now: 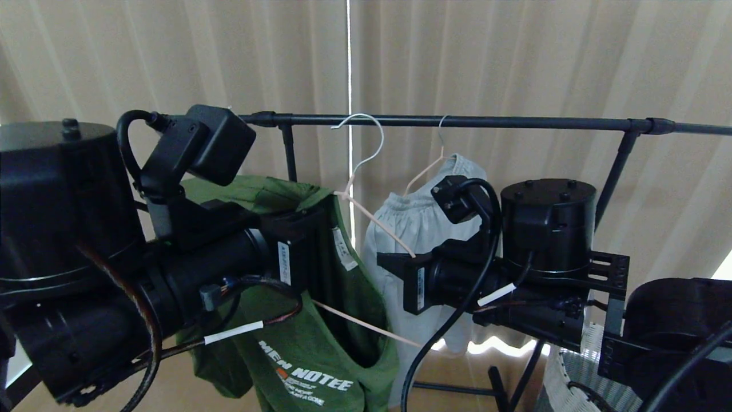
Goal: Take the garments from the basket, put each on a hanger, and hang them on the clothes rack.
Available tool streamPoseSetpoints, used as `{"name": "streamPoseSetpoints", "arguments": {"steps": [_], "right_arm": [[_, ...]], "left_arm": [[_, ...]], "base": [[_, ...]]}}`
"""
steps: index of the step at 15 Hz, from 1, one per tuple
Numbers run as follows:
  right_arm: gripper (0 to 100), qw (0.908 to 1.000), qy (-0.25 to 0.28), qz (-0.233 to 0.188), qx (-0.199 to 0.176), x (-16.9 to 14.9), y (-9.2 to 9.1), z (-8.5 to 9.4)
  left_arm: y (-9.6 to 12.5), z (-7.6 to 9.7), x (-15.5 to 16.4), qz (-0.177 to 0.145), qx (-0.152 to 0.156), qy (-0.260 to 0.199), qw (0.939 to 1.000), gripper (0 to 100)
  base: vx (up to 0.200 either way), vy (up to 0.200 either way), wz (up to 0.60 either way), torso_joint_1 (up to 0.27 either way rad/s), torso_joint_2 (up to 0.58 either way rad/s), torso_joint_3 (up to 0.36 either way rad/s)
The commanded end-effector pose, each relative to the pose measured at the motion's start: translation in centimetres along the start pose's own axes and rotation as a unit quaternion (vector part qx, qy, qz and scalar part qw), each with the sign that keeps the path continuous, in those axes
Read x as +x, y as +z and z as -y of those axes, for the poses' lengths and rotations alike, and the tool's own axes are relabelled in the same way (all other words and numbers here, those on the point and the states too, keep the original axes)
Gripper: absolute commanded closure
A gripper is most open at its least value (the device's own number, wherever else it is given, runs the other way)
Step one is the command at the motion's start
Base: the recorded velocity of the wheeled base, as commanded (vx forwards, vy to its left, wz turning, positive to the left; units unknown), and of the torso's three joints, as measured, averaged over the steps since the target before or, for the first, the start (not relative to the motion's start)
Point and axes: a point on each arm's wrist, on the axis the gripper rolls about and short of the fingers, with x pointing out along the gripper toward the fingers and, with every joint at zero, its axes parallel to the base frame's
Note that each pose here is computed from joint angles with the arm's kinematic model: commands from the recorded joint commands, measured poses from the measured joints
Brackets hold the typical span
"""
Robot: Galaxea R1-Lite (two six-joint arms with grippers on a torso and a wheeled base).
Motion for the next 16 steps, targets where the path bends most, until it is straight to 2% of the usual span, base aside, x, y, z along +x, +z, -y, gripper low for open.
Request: {"name": "streamPoseSetpoints", "arguments": {"steps": [1,7,8,10,13,14,15,16], "right_arm": [[100,0.9999,0.000,0.015,0.001,-0.8,0.8,0.1],[100,0.9996,0.002,0.029,-0.001,-1.6,1.4,-0.1],[100,0.9995,0.002,0.030,-0.002,-1.6,1.5,-0.1],[100,0.9993,-0.007,0.035,-0.003,-1.9,1.8,0.3],[100,0.9975,-0.042,0.046,-0.034,-2.3,2.3,1.9],[100,0.9950,-0.065,0.052,-0.054,-3.2,2.5,3.0],[100,0.9945,-0.070,0.051,-0.060,-3.4,2.4,3.2],[100,0.9914,-0.090,0.047,-0.083,-4.5,2.1,4.4]], "left_arm": [[-0.5,-0.1,-0.6,-0.005,0.006,-0.004,1.0000,100],[-1.2,-0.1,-0.5,-0.017,0.020,-0.005,0.9996,100],[-1.1,-0.1,-0.6,-0.014,0.019,-0.005,0.9997,0],[-1.4,-0.1,-1.1,-0.018,0.026,-0.009,0.9994,0],[-2.7,-0.4,-2.7,-0.027,0.070,-0.054,0.9957,0],[-3.0,-0.6,-3.9,-0.019,0.093,-0.076,0.9926,0],[-3.0,-0.7,-4.2,-0.017,0.097,-0.077,0.9922,0],[-3.4,-1.0,-5.4,-0.010,0.110,-0.076,0.9909,0]], "base": [[0.000,0.000,0.00,0.000,0.00,0.000],[0.000,0.000,0.00,0.000,0.00,0.000],[0.000,0.000,0.00,0.000,0.00,0.000],[0.000,0.000,0.00,0.000,0.00,0.000],[0.000,0.000,0.00,0.000,0.00,0.000],[0.000,0.000,0.00,0.000,0.00,0.000],[0.000,0.000,0.00,0.000,0.00,0.000],[0.000,0.000,0.00,0.000,0.00,0.000]]}}
